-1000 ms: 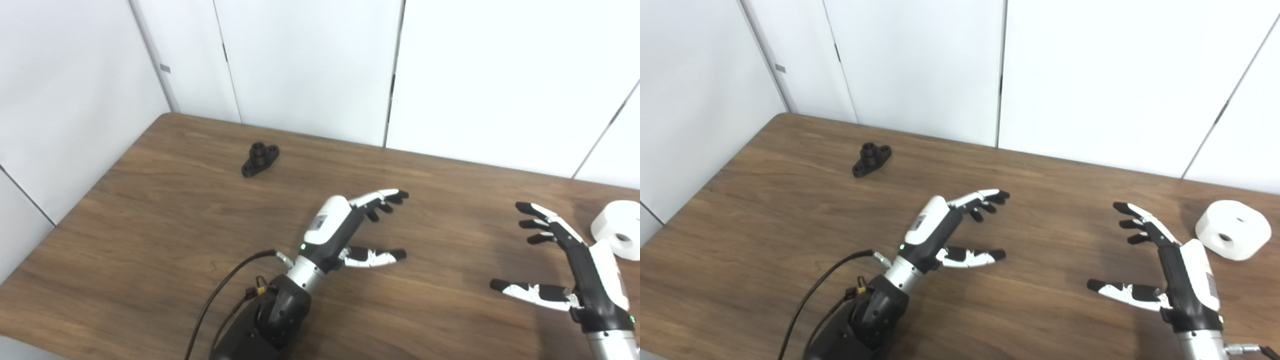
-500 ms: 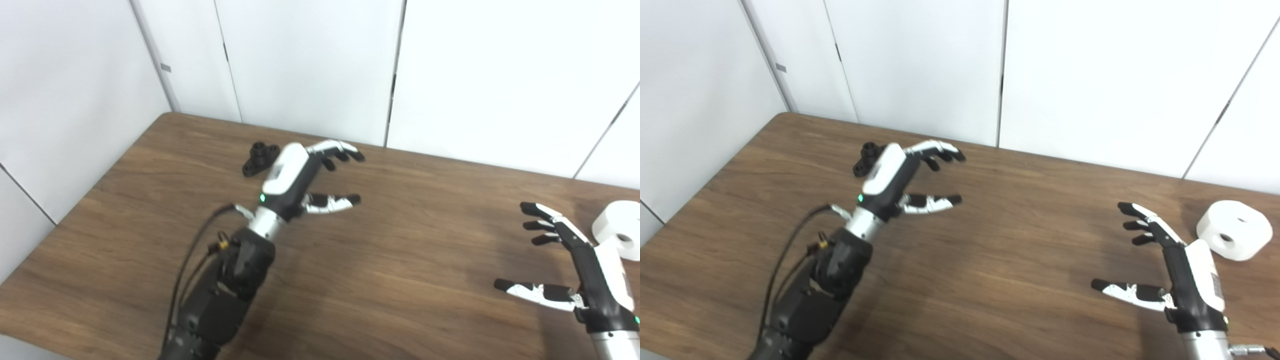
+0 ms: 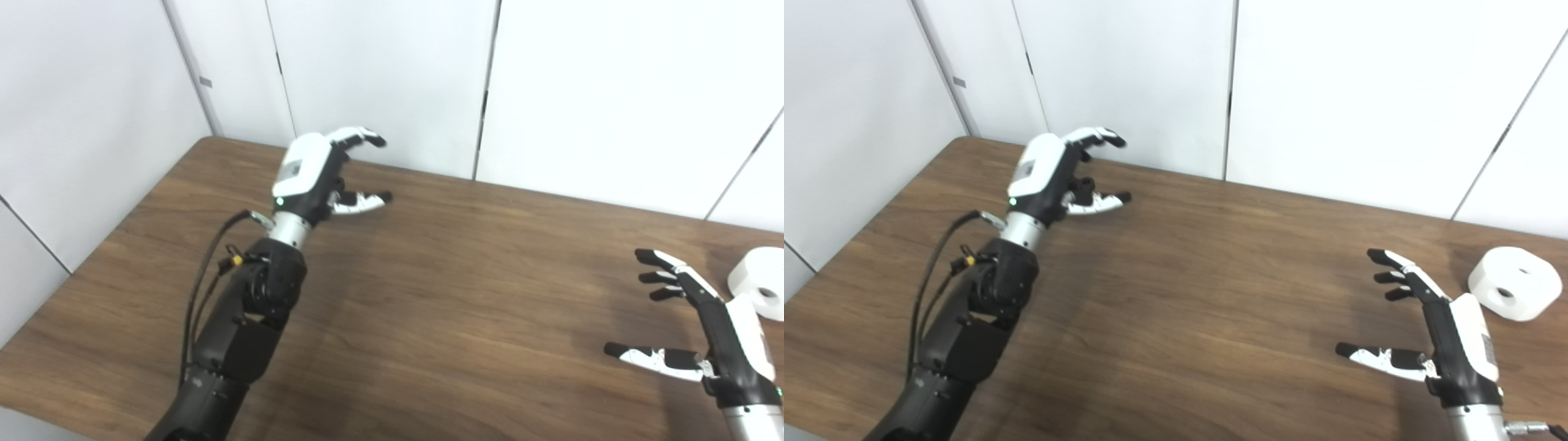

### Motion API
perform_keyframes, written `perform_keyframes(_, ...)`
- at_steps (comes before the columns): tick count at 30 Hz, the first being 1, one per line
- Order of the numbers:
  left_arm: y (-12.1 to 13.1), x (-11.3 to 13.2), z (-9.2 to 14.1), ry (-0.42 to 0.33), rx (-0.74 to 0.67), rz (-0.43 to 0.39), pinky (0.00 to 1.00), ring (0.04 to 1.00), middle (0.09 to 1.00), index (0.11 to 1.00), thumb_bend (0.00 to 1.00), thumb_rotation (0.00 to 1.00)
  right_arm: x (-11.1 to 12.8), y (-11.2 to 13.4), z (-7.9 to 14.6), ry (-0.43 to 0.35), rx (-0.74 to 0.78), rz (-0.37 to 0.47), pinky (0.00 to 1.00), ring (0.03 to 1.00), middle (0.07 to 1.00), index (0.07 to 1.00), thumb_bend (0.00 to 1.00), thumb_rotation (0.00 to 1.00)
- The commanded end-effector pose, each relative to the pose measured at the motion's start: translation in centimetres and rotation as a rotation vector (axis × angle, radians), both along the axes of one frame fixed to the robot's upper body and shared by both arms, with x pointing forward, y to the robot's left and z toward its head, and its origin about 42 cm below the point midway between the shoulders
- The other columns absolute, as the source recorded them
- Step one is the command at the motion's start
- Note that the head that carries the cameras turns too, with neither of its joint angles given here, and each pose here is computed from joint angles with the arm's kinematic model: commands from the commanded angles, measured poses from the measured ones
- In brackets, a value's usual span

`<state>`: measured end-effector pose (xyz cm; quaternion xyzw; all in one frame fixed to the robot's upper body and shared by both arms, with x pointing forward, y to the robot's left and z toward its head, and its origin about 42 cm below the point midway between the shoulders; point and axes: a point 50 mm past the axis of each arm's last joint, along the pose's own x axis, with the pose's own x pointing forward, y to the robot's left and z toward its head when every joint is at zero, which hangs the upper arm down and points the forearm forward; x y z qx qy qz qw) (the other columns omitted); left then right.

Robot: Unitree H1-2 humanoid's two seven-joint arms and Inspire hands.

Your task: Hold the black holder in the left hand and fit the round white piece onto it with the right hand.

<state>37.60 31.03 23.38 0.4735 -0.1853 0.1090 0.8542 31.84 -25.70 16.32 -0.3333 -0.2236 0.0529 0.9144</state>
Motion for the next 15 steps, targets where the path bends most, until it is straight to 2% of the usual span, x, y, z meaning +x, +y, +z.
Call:
perform_keyframes(1,1.0,0.8,3.8,-0.129,0.050,0.040,0.62,0.777,0.806,0.682,0.81,0.11,0.6,-0.1,2.0,-0.079,0.008,0.007,0.58,0.701,0.796,0.795,0.82,0.00)
perform_keyframes(5,2.3,1.3,4.3,-0.144,0.084,0.115,0.64,0.812,0.823,0.673,0.82,0.15,0.5,-0.1,2.0,-0.074,0.008,0.004,0.58,0.704,0.798,0.795,0.82,0.00)
perform_keyframes(9,3.4,1.6,4.7,-0.145,0.107,0.177,0.72,0.887,0.870,0.696,0.81,0.18,0.5,-0.2,2.0,-0.074,0.007,0.003,0.57,0.705,0.798,0.796,0.81,0.00)
perform_keyframes(15,5.1,2.2,5.1,-0.084,0.149,0.277,0.76,0.951,0.911,0.734,0.86,0.28,0.5,-0.4,2.1,-0.076,0.003,0.005,0.58,0.708,0.799,0.800,0.81,0.00)
